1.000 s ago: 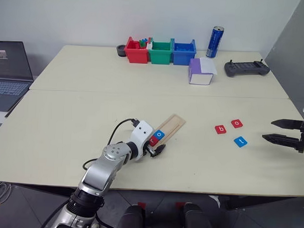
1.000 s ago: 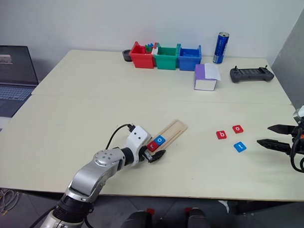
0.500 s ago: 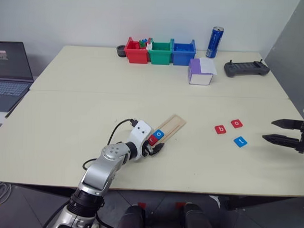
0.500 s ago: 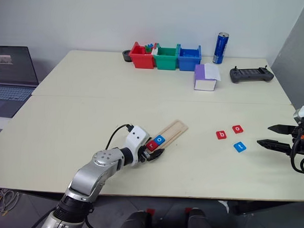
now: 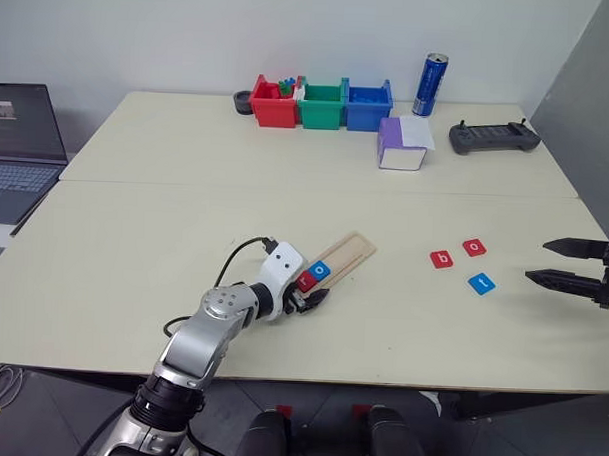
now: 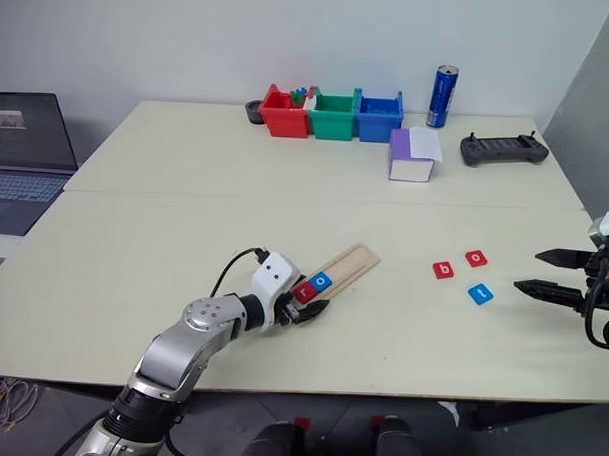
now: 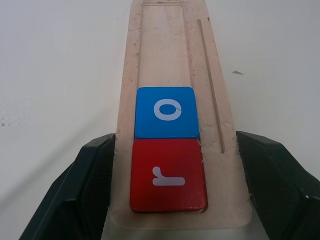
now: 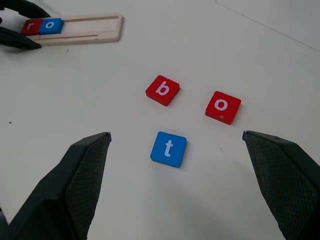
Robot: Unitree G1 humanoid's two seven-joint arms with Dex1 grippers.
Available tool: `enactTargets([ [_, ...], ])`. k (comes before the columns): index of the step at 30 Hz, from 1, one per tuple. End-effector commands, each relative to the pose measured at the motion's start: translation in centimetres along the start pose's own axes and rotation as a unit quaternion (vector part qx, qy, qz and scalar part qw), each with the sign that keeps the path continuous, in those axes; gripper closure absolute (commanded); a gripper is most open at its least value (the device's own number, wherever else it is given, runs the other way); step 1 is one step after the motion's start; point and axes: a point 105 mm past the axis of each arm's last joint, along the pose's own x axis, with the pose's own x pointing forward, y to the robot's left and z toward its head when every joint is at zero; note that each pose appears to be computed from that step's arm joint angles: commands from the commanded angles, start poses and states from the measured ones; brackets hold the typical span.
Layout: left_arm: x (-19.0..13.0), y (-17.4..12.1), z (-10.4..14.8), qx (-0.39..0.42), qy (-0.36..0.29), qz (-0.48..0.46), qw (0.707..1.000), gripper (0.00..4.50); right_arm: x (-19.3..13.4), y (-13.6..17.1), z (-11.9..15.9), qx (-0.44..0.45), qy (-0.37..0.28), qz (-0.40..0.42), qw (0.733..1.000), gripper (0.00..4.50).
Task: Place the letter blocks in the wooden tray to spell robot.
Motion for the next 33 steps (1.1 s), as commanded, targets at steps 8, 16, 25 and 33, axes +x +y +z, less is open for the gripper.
enactTargets([
  [8,-0.2,-2.4,0.4,0.067,-0.024,-0.137,0.988,1.12,1.7,3.8,1.8,-0.027,-0.018,0.086,0.996,0.0],
  [16,-0.4,-1.5,0.8,0.12,-0.021,-0.207,0.971,1.12,1.9,6.1,2.3,-0.048,-0.014,0.104,0.993,0.0],
  [25,-0.2,-1.4,1.4,0.167,-0.028,-0.287,0.943,1.12,1.8,8.2,2.3,-0.064,-0.006,0.106,0.992,0.0],
  [33,1.3,-0.9,2.3,0.189,-0.035,-0.291,0.937,1.12,1.6,8.9,1.7,-0.061,0.001,0.093,0.994,0.0],
])
